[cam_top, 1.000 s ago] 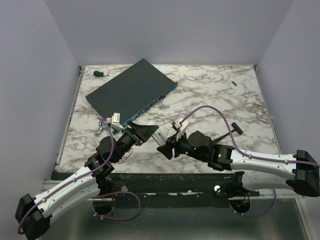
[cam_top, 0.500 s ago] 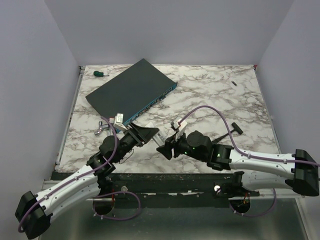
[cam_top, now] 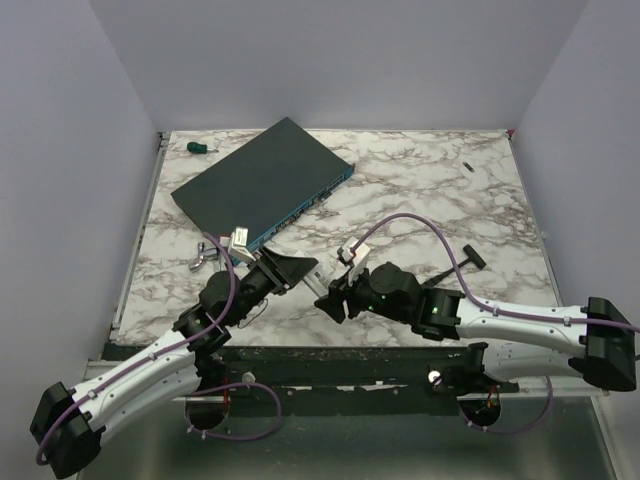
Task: Load the batteries into the remote control
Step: Adjust the remote control.
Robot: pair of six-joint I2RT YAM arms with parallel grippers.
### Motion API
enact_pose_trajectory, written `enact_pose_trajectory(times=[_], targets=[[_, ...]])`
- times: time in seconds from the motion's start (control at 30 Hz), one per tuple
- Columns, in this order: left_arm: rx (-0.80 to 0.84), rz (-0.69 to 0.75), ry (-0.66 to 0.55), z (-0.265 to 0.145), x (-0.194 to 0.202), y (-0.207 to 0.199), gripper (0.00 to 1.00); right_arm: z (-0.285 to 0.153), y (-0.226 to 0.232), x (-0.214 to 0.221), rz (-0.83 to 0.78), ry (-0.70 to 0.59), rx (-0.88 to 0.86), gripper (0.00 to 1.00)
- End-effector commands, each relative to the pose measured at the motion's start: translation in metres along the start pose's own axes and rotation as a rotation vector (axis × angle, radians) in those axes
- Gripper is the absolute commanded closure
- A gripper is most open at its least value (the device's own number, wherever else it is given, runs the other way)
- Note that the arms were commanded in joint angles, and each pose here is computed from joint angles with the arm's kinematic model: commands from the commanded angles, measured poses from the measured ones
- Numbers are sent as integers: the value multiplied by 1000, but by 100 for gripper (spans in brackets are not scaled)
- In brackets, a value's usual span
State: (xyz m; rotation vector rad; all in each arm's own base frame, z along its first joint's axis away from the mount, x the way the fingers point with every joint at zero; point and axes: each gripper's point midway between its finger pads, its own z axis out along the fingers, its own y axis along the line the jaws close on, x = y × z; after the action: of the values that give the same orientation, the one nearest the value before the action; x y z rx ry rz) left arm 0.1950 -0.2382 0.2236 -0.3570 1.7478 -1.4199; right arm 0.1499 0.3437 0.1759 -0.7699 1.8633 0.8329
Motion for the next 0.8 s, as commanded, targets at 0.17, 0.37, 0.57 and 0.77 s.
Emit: enact_pose_trajectory(times=[0.17,0.37,0.57,0.77], targets=[[-3,6,50,-1,10,5,63,-9,5,-10,-78,0,-36,99],[-3,-6,68,1,15,7,64,-11,3,-22,-139,-10,-24,99],[7,-9,85,-1,18,7,67,-12,5,-27,-158,-20,-34,99],[10,-11,71,-3,15,5,58,-17,1,-11,-150,23,-30,99]])
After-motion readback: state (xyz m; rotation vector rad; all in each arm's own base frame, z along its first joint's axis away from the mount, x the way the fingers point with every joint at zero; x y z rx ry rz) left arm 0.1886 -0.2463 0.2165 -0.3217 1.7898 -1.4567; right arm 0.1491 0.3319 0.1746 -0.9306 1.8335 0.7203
